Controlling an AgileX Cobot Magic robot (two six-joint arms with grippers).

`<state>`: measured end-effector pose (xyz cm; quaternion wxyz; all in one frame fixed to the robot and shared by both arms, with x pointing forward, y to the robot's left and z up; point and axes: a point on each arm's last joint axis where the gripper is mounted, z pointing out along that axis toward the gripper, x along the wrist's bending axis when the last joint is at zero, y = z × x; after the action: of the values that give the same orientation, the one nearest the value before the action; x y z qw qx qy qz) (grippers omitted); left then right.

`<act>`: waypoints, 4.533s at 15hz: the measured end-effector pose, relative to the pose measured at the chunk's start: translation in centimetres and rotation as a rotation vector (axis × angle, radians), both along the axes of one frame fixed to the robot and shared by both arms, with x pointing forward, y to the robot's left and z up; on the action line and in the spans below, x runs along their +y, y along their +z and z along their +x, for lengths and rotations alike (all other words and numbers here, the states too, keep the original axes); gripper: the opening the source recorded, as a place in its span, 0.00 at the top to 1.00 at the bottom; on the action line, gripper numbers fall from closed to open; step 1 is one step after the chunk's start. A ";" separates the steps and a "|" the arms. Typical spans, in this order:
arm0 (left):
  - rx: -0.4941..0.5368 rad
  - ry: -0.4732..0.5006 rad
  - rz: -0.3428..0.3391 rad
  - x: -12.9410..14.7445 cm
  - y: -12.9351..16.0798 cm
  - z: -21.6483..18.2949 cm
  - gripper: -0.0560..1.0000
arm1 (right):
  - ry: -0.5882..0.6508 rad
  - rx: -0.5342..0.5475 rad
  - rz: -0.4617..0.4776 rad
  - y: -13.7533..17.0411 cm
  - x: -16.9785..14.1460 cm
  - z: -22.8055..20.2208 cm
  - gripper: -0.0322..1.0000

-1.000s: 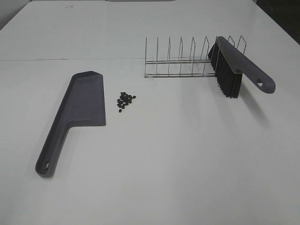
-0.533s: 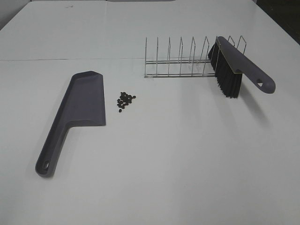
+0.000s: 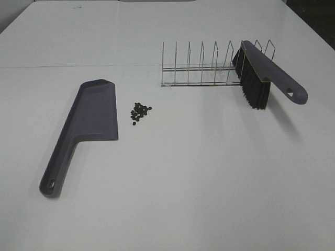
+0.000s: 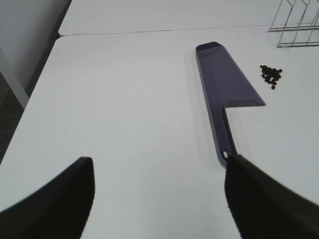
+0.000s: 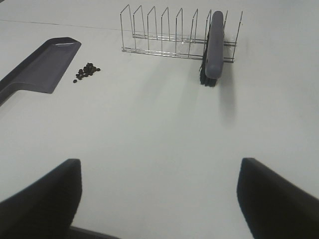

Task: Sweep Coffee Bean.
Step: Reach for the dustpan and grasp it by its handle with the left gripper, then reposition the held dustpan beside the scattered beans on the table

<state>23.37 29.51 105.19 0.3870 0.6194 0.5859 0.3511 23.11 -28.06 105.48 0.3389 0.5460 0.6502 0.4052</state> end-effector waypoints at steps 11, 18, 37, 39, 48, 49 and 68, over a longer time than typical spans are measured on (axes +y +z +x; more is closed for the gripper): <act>0.000 0.000 0.000 0.0 0.0 0.0 0.32 | 0.000 0.000 0.000 0.0 0.0 0.0 0.27; 0.000 0.000 0.000 0.0 0.0 0.0 0.32 | 0.000 0.000 0.000 0.0 0.0 0.0 0.27; 0.634 -0.022 -0.278 -2.5 0.4 23.1 0.32 | 0.000 0.000 0.000 0.0 0.0 0.0 0.27; 0.758 -0.067 -0.260 -4.2 -1.2 26.0 0.32 | 0.000 0.000 0.000 0.0 0.0 0.0 0.27; 1.047 -0.056 -0.040 -10.9 -10.4 32.8 0.32 | 0.000 0.000 0.000 0.0 0.0 0.0 0.27; 1.047 -0.056 -0.040 -10.9 -10.4 32.8 0.32 | 0.000 0.000 0.000 0.0 0.0 0.0 0.27; 1.101 0.021 -0.023 -11.6 -18.1 34.7 0.65 | 0.000 0.000 0.000 0.0 0.0 0.0 0.27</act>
<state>58.03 17.94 87.05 0.0266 0.7013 0.7118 -0.0274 23.11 -28.06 105.48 0.3389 0.5460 0.6502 0.4052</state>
